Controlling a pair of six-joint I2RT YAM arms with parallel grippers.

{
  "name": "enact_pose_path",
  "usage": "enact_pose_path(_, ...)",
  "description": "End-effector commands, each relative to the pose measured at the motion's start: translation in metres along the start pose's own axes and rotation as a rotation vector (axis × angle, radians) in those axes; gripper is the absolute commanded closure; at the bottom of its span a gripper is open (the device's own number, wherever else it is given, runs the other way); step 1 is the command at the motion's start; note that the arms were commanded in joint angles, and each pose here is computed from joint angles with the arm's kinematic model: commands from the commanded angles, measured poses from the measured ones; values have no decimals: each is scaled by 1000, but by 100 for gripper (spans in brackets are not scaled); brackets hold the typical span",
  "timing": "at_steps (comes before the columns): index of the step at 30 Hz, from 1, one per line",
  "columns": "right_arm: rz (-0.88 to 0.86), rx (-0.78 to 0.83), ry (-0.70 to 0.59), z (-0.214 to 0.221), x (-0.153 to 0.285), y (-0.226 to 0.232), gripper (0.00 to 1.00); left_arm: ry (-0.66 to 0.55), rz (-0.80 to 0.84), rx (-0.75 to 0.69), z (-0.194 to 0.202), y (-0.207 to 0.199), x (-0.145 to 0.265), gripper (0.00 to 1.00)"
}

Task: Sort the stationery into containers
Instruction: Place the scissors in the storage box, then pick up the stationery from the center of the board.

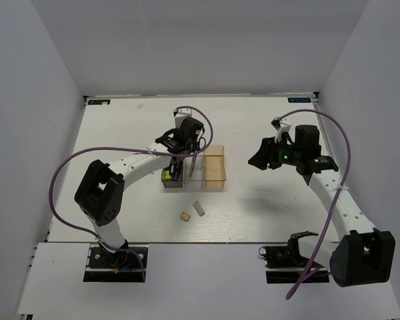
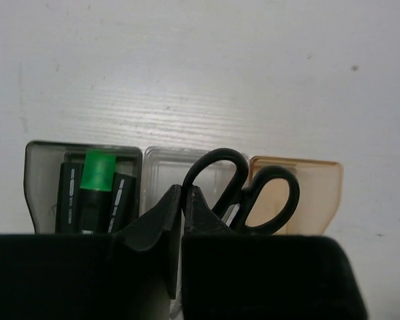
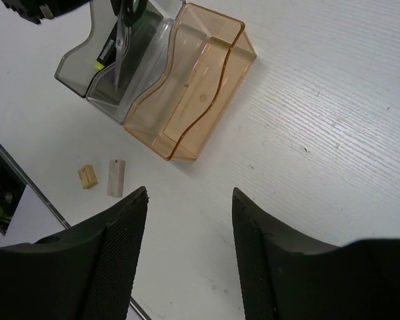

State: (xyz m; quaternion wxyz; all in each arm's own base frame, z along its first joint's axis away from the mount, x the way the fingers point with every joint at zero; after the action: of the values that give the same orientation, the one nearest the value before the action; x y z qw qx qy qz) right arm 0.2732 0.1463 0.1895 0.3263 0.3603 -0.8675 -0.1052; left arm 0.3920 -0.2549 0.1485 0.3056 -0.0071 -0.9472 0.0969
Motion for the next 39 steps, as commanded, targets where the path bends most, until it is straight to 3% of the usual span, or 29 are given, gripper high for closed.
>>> enact_pose_path(1,-24,-1,-12,-1,2,2,43,-42,-17,55,-4,8,11,82)
enact_pose_path(4,-28,-9,-15,-2,3,3,43,-34,-25,51,3,14,11,73)
enact_pose_path(5,-25,-12,-14,-1,3,1,41,-31,-23,40,4,14,11,61)
enact_pose_path(7,-30,-16,-12,0,2,1,41,-30,-3,39,1,10,14,55)
enact_pose_path(8,-30,-16,-15,-1,3,1,41,-25,15,31,-1,6,16,46)
enact_pose_path(11,-30,-21,-13,0,3,0,41,-60,61,6,-14,-6,30,41)
enact_pose_path(12,-33,-18,-17,-1,4,0,41,-76,75,4,-18,-9,34,43)
enact_pose_path(13,-33,-23,-15,0,4,-1,49,-102,99,-9,-26,-13,46,48)
enact_pose_path(14,-34,-20,-19,-1,5,-1,56,-121,118,-39,-29,-17,54,67)
enact_pose_path(16,-34,-17,-14,0,4,-2,83,-142,110,-80,-29,-15,64,92)
enact_pose_path(17,-33,-22,-1,2,5,-2,100,-173,152,-125,-35,-22,88,100)
enact_pose_path(21,-144,52,75,13,4,15,100,-138,186,-186,-10,1,138,100)
enact_pose_path(22,-196,94,108,19,-1,26,100,-52,160,-221,22,20,137,98)
enact_pose_path(23,-220,85,148,27,-4,30,100,-1,141,-212,44,35,137,87)
enact_pose_path(24,-223,87,180,34,-5,33,100,-12,159,-175,41,51,158,54)
enact_pose_path(25,-251,137,230,45,-14,47,100,76,123,-195,76,74,154,48)
enact_pose_path(27,-258,195,299,63,-24,61,100,98,113,-87,80,102,172,39)
enact_pose_path(28,-287,233,349,76,-32,76,100,167,101,-63,105,116,173,35)
enact_pose_path(31,-227,345,427,94,-51,87,91,176,92,47,126,145,188,34)
enact_pose_path(33,-154,421,533,121,-68,91,81,178,66,84,141,165,193,34)
enact_pose_path(34,-149,442,524,111,-74,99,75,138,93,134,135,168,200,34)
enact_pose_path(39,-62,487,606,131,-100,124,51,140,5,135,149,201,208,31)
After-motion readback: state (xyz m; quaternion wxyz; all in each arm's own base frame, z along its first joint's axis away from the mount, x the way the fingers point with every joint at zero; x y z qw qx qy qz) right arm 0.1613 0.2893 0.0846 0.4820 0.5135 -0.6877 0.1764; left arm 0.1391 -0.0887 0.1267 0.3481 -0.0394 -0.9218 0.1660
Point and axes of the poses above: each gripper's point midway between its finger pads, its own x axis back along the fingers, its own y axis along the line the jaws close on, z = x × y, the point moved 1 cm from there along x, back along the fingers, and after that the axes turned 1 degree about x, right-handed, at the moved point
